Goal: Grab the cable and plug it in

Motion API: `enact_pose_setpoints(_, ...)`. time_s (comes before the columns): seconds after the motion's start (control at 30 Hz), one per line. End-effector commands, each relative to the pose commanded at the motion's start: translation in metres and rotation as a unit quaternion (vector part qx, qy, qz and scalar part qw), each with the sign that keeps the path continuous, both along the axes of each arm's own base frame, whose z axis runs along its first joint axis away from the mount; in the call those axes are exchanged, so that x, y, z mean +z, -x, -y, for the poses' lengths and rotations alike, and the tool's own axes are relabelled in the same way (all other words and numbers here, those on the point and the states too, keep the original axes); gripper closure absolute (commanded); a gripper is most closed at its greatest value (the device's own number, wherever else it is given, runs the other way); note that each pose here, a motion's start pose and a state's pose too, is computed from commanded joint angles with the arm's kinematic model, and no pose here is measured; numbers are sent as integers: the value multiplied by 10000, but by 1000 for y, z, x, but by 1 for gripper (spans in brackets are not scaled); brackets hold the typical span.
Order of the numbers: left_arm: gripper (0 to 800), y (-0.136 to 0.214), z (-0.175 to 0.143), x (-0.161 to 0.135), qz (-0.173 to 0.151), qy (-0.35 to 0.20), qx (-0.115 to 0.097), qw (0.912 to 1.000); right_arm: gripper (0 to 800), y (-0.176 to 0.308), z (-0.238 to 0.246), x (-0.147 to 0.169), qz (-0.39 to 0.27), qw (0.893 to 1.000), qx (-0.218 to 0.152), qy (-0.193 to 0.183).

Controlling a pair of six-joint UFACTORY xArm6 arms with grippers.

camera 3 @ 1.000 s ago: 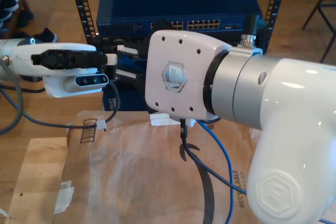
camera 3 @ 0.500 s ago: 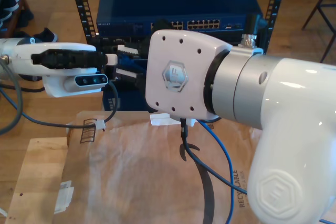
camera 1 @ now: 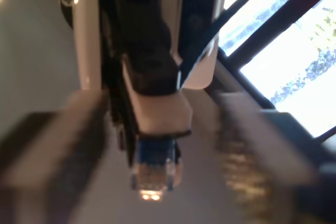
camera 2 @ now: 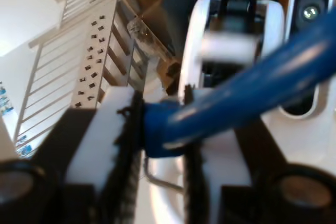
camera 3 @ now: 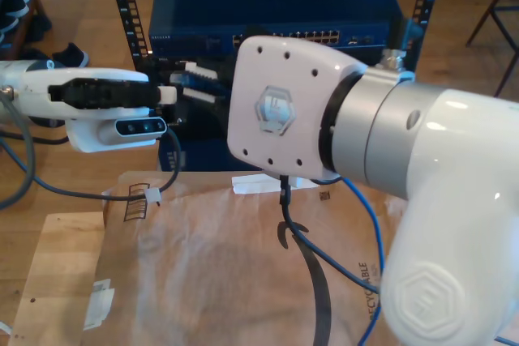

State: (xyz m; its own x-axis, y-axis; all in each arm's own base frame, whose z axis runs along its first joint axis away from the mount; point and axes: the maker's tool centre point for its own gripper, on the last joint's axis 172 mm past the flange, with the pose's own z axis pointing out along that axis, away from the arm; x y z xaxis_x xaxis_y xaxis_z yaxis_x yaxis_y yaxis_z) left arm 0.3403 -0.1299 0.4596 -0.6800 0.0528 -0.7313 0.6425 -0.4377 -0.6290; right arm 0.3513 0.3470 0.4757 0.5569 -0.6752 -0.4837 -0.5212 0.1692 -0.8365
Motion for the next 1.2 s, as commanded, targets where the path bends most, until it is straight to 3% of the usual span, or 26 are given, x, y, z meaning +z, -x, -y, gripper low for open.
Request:
enact_pose_setpoints(0.13, 3, -3, 0, 1, 72, -41, 68, 9999, 793, -1, 0, -1, -10, 10000, -10, 1)
enact_pose_setpoints(0.2, 3, -13, -2, -4, 99, -176, 272, 9994, 798, -2, -1, -5, -35, 10000, -10, 31)
enact_pose_setpoints(0.3, 3, -29, -29, -24, 256, -657, 778, 9945, 798, -16, 5, -18, -128, 9997, -163, 134)
enact_pose_setpoints(0.4, 3, -26, -48, -41, 518, -1263, 943, 9861, 798, -44, 30, -32, -204, 9981, -533, 234)
enact_pose_setpoints(0.53, 3, -7, -74, -92, 619, -2504, 747, 9633, 798, -71, 65, -61, -183, 9935, -1050, 388)
enact_pose_setpoints(0.6, 3, 8, -90, -115, 642, -2958, 533, 9516, 798, -80, 86, -70, 27, 9899, -1352, 426)
enact_pose_setpoints(0.73, 2, 40, -125, -137, 749, -3649, 218, 9278, 794, -88, 115, -91, 406, 9818, -1739, 640)
enact_pose_setpoints(0.83, 2, 61, -148, -142, 1001, -3954, 107, 9130, 790, -98, 151, -105, 893, 9668, -2167, 1015)
enact_pose_setpoints(0.93, 2, 86, -174, -154, 1101, -4114, -8, 9048, 791, -103, 173, -116, 1459, 9459, -2505, 1457)
enact_pose_setpoints(1.03, 2, 118, -194, -165, 1124, -4326, -171, 8944, 791, -108, 207, -137, 1503, 9227, -3042, 1829)
enact_pose_setpoints(1.1, 2, 135, -205, -170, 1338, -4335, -392, 8903, 791, -107, 221, -142, 1706, 9038, -3262, 2181)
enact_pose_setpoints(1.13, 2, 147, -213, -176, 1353, -4291, -404, 8921, 792, -105, 220, -140, 1888, 8952, -3310, 2312)
enact_pose_setpoints(1.2, 2, 170, -230, -189, 1417, -4257, -221, 8934, 797, -99, 212, -136, 2209, 8820, -3392, 2412)
